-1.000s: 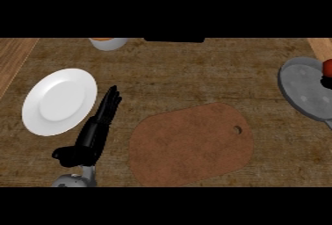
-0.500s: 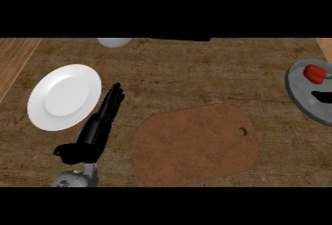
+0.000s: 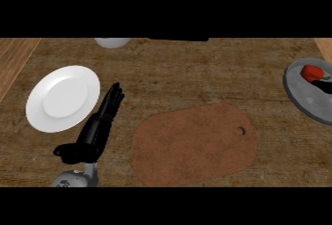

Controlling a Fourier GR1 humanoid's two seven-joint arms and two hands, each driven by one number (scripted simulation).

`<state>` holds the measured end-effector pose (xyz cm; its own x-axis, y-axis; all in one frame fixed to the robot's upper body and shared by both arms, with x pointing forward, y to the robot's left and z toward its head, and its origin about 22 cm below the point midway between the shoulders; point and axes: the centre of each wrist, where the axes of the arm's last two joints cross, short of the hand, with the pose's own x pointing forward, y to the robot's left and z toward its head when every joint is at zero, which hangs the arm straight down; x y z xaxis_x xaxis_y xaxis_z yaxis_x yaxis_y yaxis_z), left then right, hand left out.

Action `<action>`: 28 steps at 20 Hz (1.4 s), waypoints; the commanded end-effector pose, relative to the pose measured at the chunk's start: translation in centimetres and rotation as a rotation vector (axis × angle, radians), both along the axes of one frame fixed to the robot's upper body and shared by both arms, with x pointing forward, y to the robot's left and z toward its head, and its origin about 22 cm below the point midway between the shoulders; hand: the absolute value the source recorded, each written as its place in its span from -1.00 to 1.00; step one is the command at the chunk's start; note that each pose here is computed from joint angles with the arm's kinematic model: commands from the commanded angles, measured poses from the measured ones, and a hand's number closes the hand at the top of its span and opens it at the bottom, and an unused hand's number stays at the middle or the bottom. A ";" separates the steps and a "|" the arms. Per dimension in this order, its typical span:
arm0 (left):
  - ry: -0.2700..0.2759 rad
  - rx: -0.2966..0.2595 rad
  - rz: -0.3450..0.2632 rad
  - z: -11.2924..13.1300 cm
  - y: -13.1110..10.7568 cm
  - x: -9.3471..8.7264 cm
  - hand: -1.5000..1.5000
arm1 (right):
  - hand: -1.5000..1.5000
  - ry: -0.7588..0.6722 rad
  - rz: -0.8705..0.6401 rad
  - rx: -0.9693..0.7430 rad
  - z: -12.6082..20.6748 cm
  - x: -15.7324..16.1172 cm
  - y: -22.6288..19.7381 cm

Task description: Pick the bell pepper from the cutting board and place it in the pan

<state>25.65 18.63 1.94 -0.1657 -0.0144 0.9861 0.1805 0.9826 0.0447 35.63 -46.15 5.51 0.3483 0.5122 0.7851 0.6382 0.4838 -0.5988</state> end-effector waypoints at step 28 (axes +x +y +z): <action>0.024 0.006 0.058 -1.4 1.5 -0.5 0.00 | -1.00 -0.245 0.321 0.260 -6.9 -12.8 -7.0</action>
